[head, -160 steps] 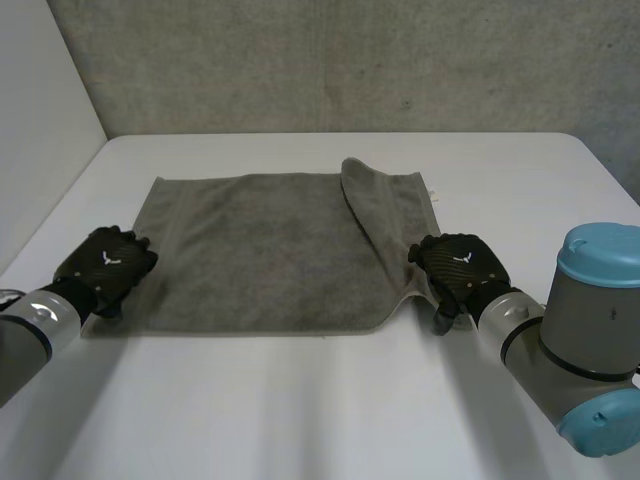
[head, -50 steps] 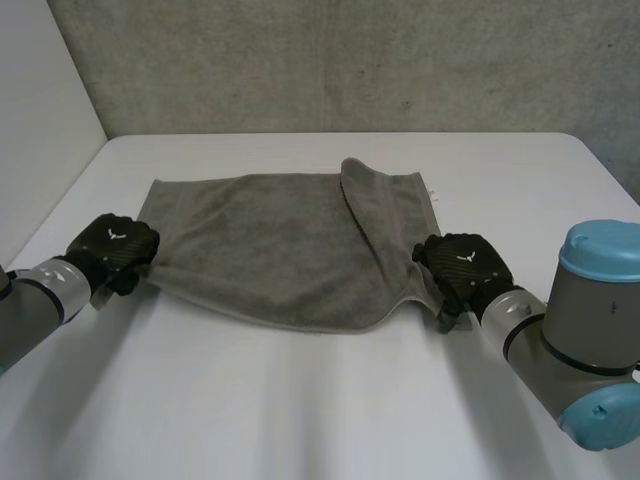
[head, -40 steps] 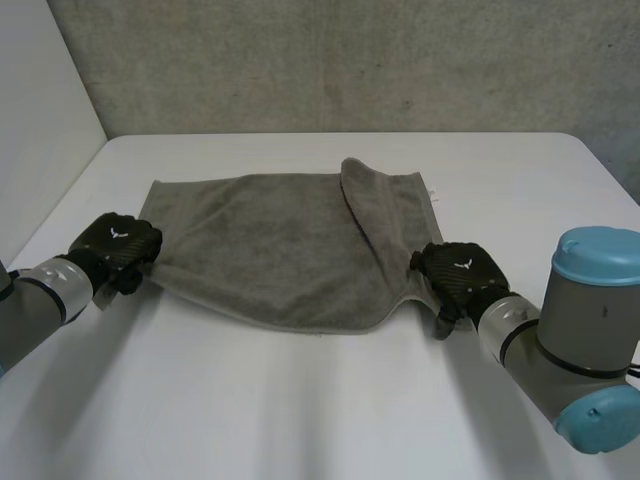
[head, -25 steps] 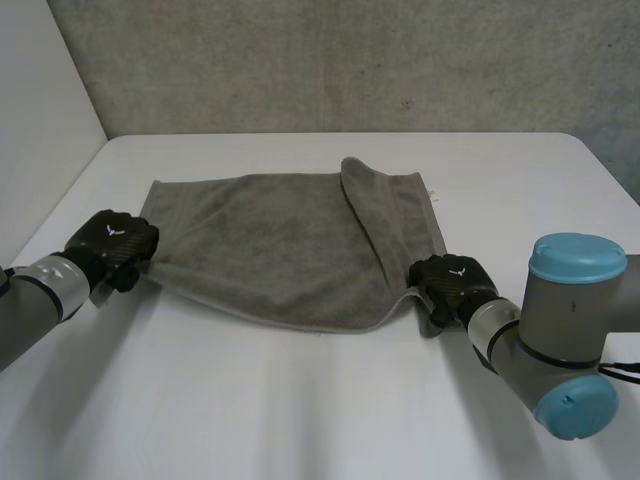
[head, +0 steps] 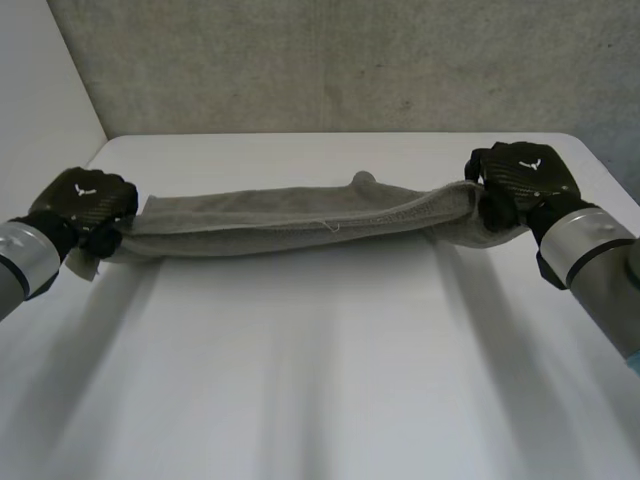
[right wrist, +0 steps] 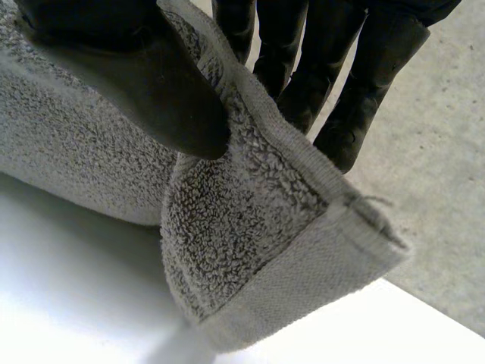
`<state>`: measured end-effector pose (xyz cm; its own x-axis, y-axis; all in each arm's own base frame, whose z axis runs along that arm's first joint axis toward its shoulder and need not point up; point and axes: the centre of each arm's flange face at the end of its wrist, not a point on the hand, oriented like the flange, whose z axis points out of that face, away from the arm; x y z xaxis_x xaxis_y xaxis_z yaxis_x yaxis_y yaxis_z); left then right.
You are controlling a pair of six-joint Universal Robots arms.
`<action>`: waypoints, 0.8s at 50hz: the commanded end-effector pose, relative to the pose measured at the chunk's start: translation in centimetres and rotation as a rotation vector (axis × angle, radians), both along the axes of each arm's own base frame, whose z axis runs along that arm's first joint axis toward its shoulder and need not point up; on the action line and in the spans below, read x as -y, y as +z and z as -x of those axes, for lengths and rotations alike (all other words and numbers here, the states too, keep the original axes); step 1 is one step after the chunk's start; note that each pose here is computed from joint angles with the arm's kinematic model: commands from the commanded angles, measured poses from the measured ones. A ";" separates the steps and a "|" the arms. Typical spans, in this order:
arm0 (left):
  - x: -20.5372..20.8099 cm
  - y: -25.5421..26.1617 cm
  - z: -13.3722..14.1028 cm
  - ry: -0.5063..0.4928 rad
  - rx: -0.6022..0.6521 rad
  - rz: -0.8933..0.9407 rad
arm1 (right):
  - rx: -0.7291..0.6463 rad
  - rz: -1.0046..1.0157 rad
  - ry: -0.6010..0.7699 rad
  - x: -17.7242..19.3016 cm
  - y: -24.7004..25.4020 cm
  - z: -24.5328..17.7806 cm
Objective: Fold the towel.
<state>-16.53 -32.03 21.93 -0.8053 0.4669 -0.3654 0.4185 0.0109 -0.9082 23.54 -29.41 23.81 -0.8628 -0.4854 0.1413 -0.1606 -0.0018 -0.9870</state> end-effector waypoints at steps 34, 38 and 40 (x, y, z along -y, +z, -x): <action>-5.8 3.0 -2.5 0.075 -0.016 0.009 | -0.457 0.016 0.125 -2.9 7.2 3.7; -4.3 2.2 -1.8 0.041 -0.017 -0.008 | -0.502 -0.044 0.154 -0.4 4.3 2.3; -2.9 1.2 -0.5 0.000 -0.015 -0.031 | -0.510 -0.059 0.171 0.0 3.4 1.3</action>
